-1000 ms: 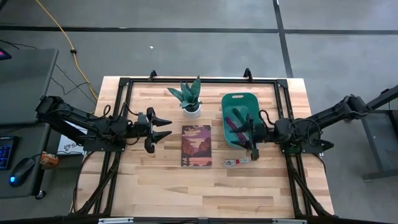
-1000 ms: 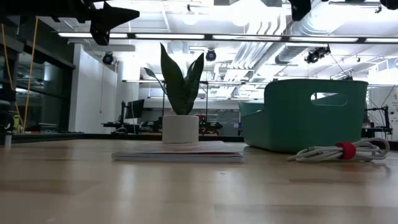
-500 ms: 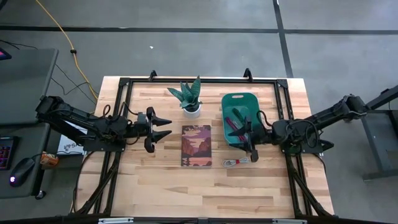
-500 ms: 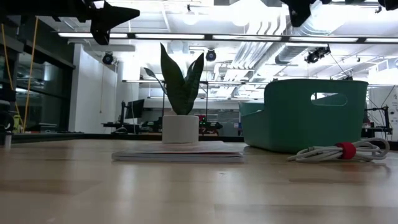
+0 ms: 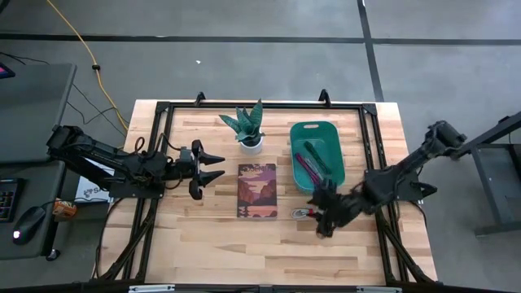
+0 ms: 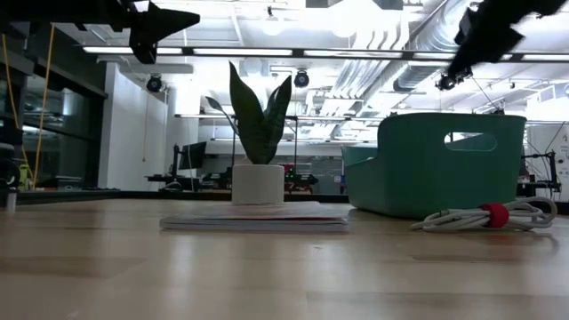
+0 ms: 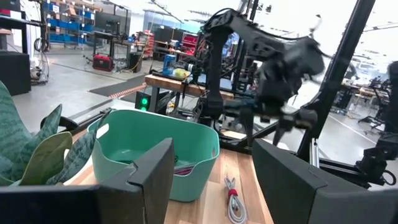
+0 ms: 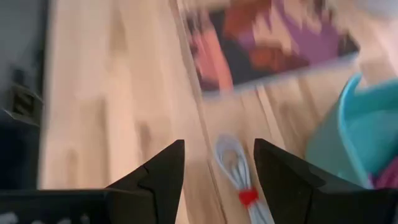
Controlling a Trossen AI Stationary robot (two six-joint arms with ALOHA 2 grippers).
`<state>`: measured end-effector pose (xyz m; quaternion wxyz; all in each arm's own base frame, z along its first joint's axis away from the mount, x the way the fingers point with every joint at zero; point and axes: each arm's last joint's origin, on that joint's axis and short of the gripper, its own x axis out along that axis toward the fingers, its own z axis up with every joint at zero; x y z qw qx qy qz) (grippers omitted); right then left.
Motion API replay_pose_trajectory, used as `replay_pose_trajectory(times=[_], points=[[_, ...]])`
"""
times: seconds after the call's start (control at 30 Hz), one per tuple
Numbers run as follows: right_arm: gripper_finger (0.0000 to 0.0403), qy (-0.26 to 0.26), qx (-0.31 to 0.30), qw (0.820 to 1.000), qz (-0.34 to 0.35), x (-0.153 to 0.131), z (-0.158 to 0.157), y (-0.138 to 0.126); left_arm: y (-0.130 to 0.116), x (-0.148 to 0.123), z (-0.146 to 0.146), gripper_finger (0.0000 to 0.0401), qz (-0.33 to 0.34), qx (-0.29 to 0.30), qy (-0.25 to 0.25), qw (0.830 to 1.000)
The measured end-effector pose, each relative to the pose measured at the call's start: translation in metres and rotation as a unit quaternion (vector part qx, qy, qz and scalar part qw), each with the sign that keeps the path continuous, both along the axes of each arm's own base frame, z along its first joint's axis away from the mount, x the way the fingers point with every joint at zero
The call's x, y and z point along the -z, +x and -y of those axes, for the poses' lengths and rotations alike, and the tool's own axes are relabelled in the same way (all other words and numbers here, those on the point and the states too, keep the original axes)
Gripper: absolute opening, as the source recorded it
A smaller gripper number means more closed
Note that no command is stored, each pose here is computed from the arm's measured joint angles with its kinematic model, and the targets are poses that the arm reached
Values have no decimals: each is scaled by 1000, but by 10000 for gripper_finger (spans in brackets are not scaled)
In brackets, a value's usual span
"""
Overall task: Pick and place USB-C Cables
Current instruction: Put the white charger cable into the green bin
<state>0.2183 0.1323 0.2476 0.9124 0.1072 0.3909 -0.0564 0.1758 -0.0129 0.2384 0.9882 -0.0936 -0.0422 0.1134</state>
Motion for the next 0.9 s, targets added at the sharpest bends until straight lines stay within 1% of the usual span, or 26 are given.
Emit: replay_pose_trajectory(times=[0.1,0.17,0.37,0.53,0.7,0.9], points=[[183,-26,8,998,-64,9,-15,9,0,0,0,196,0,0,0,1000],[183,-34,27,995,-95,15,-23,16,0,0,0,196,0,0,0,1000],[183,-25,110,981,-161,32,-38,37,0,0,0,196,0,0,0,1000],[183,-34,129,965,-225,49,-42,40,0,0,0,196,0,0,0,1000],[183,-43,147,957,-247,54,-40,37,0,0,0,196,0,0,0,1000],[183,-38,158,955,-247,54,-40,37,0,0,0,196,-2,0,0,1000]])
